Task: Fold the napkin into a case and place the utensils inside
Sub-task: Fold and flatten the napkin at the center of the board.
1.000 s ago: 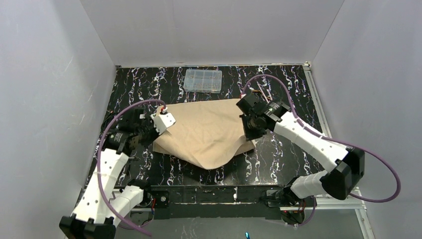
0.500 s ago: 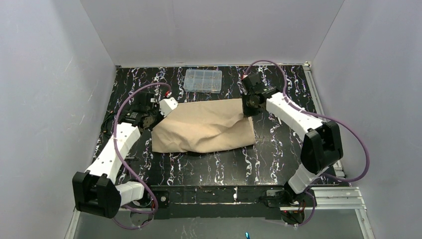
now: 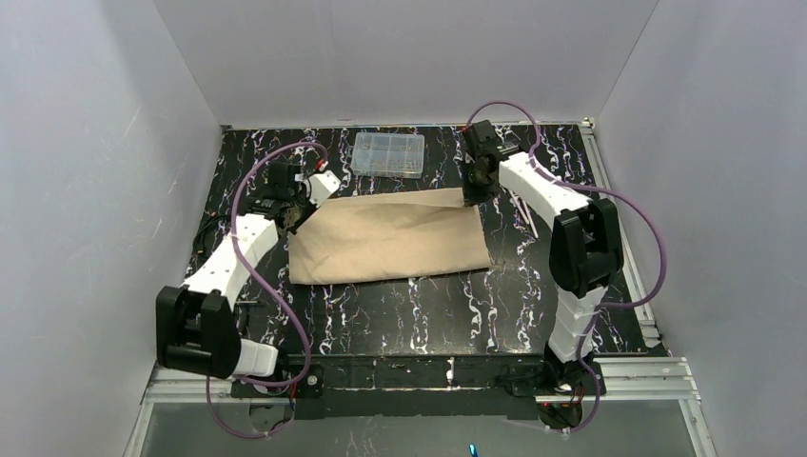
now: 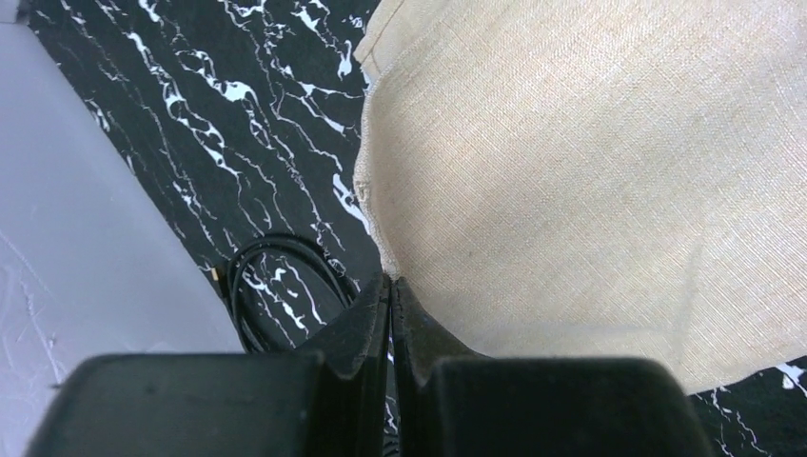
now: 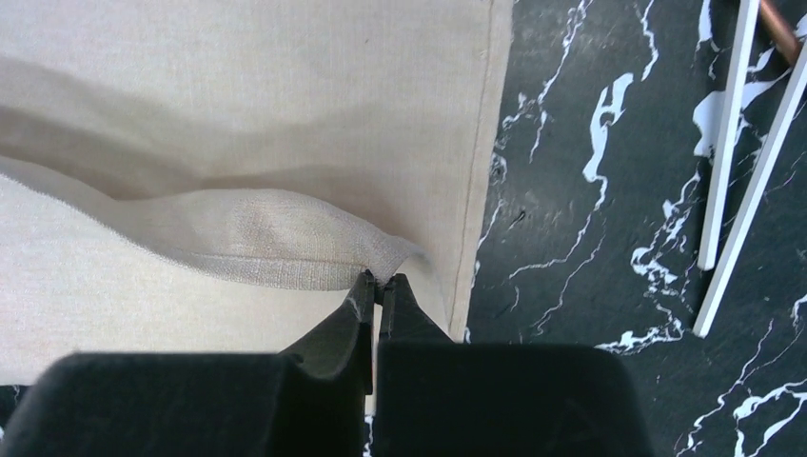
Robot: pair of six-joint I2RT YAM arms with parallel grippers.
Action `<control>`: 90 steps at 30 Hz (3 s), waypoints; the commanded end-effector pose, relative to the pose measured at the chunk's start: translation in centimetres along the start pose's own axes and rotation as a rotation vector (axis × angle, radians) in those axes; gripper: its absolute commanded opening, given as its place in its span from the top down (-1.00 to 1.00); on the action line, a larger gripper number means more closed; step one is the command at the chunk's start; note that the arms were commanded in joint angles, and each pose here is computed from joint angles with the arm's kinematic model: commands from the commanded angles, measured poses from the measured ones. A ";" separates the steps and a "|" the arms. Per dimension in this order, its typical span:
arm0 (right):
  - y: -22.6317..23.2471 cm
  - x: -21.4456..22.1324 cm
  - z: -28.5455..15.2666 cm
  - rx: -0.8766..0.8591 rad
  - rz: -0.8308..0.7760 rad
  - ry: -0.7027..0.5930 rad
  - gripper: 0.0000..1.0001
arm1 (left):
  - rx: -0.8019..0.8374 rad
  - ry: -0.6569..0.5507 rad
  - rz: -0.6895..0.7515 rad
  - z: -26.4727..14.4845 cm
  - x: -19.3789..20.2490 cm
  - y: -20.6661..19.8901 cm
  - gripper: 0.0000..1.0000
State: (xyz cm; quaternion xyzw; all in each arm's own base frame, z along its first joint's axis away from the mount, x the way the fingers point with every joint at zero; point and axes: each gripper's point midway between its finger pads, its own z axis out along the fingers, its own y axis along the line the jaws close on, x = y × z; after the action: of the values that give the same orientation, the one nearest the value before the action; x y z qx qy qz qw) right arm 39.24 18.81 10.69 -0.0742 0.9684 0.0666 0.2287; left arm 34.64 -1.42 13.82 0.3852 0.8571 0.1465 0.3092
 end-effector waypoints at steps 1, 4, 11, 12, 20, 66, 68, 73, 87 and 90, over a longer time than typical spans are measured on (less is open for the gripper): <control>-1.3 -1.4 0.0 0.021 0.005 0.005 0.97 | 0.023 -0.004 0.000 1.0 -0.8 0.3 1.00; -2.0 -1.3 0.7 0.060 0.028 0.036 0.97 | 0.055 -0.027 -0.001 1.6 -1.0 -0.5 1.00; -1.7 -1.4 2.3 0.062 0.048 0.061 0.97 | 0.050 -0.034 0.033 3.1 -0.6 -1.0 1.00; -1.7 -1.5 2.6 0.060 0.051 0.065 0.97 | 0.051 -0.026 0.030 3.3 -0.4 -1.0 1.00; -1.8 -3.1 4.8 0.078 0.047 0.059 0.95 | 0.029 -0.040 0.052 4.8 0.5 -1.5 1.00; -4.1 -7.8 5.8 0.089 0.126 -0.088 -0.34 | -0.013 0.047 -0.054 8.3 0.5 -0.1 1.00; -4.0 -8.4 4.8 0.086 0.124 -0.114 -0.37 | -0.017 0.043 -0.060 8.4 0.3 0.1 1.00; -2.9 -7.9 2.8 0.008 0.134 -0.156 -0.32 | -0.017 0.046 -0.067 8.4 0.2 0.2 1.00; 1.7 -5.5 6.1 -0.287 0.139 -0.132 0.22 | -0.004 0.085 -0.132 8.8 0.4 -0.1 1.00; 0.0 -6.0 7.6 -0.287 0.199 -0.139 0.25 | -0.016 0.091 -0.159 8.6 0.0 0.5 1.00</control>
State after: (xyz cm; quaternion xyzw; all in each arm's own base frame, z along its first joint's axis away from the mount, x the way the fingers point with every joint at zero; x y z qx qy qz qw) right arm 45.48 21.35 7.41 -0.0303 0.9441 0.2043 0.2568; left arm 39.66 -1.13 6.24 0.3363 0.8880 0.1478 0.2765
